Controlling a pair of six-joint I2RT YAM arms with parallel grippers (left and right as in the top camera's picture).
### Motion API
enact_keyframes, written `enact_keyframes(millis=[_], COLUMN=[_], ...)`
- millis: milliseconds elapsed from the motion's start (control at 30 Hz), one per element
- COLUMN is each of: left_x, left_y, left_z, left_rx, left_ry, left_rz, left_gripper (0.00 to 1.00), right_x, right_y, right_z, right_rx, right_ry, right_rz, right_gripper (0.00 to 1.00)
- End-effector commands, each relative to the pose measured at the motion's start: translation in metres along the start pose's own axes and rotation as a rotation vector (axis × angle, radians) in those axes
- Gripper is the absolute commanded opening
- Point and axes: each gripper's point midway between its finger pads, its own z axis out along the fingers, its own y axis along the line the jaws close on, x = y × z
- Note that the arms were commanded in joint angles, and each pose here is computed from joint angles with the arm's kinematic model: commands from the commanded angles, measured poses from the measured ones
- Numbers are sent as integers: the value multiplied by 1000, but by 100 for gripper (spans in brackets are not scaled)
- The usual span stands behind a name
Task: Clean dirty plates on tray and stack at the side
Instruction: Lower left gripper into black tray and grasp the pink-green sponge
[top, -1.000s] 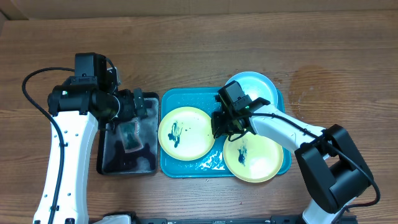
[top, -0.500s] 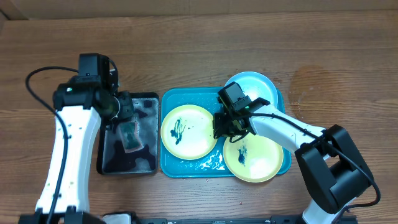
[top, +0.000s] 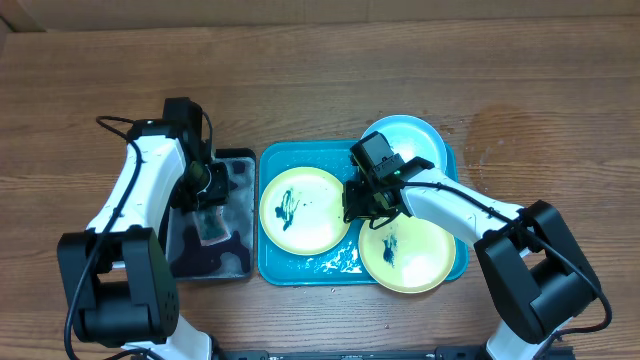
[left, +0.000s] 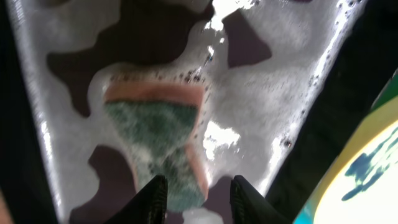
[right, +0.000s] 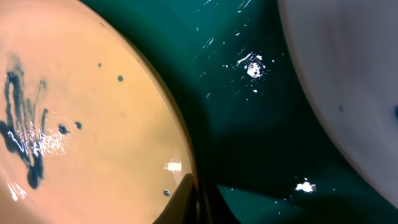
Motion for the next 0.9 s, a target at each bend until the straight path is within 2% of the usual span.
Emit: enact_keyframes(millis=[0,233,567,867], left_x=[-4,-6,5,5], left_y=[-9,-5,23,17], left_z=[2,15,20,16], left_rx=[35,12,-129,-85], left_ry=[-13,-37,-81,-100], left_rz=[49,57,-171,-176], left_gripper=[35,38,42,43], right_x=[0,6,10,10], right_y=[-14,-17,-20,-19], right_z=[1,1,0,1], right_rx=[64,78,88,83], right_ry=[-11,11,28,27], right_rz=[13,19,24,24], right_gripper=[4,4,4,4])
